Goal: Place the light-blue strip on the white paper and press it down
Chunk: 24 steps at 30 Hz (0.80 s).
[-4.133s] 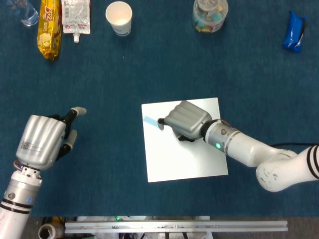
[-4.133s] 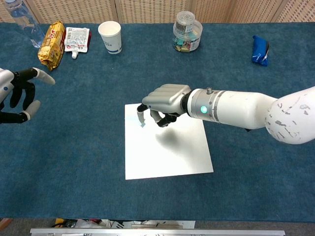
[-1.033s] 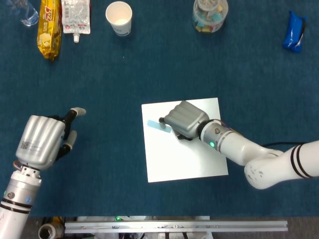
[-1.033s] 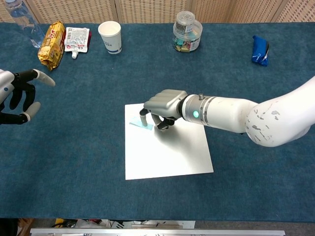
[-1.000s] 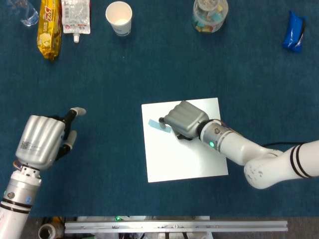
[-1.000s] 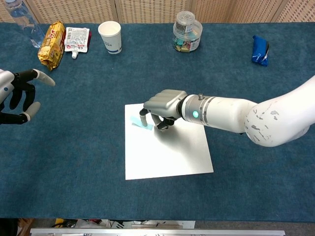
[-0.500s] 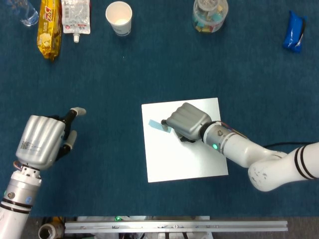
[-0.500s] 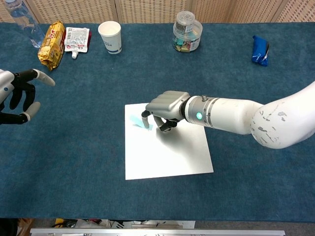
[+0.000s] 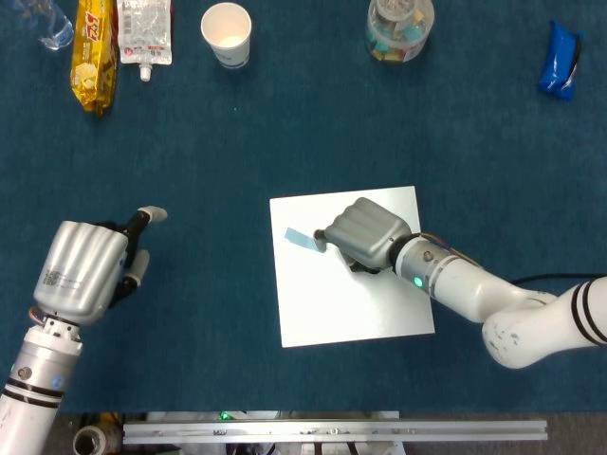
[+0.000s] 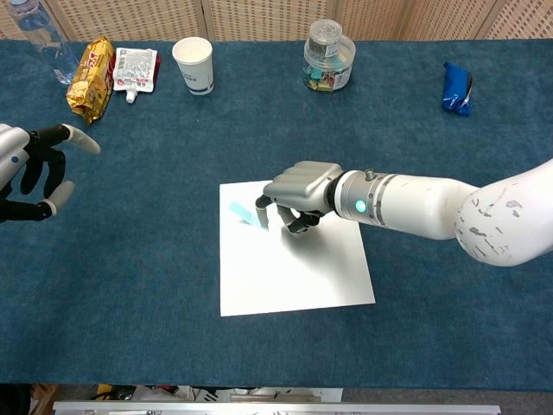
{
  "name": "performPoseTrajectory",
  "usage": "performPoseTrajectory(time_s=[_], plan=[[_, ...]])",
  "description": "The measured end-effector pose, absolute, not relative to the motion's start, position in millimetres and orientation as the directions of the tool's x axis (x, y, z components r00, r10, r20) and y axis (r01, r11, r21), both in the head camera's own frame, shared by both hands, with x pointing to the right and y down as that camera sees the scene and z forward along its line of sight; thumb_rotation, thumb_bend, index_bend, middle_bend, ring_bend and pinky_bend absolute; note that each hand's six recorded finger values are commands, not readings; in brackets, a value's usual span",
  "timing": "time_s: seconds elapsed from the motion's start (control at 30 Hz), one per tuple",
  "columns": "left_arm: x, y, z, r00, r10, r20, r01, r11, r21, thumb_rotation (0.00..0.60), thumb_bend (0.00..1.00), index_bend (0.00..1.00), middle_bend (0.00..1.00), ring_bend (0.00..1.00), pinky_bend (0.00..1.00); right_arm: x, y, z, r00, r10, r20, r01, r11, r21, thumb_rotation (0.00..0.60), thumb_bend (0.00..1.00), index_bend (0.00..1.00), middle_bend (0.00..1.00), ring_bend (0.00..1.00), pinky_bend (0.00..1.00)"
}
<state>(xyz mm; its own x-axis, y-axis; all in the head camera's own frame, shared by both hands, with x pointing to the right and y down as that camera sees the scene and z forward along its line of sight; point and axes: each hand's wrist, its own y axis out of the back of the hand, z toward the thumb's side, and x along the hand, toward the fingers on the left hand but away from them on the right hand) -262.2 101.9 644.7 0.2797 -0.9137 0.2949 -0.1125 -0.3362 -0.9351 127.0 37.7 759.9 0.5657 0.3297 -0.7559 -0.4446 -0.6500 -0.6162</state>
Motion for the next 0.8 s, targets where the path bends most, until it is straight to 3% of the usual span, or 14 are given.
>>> performPoseTrajectory(time_s=[0.8], plan=[[-264.2,102.4,644.8,0.278,-0.913,0.298,-0.117,-0.34,-0.933,0.6,0.44,0.29,0.7,0.71,0.95,129.6,35.3,760.7,0.55,0.34,-0.763,-0.452,-0.648,-0.614,0.526,1.0,0.33,1.0,1.0,1.0]])
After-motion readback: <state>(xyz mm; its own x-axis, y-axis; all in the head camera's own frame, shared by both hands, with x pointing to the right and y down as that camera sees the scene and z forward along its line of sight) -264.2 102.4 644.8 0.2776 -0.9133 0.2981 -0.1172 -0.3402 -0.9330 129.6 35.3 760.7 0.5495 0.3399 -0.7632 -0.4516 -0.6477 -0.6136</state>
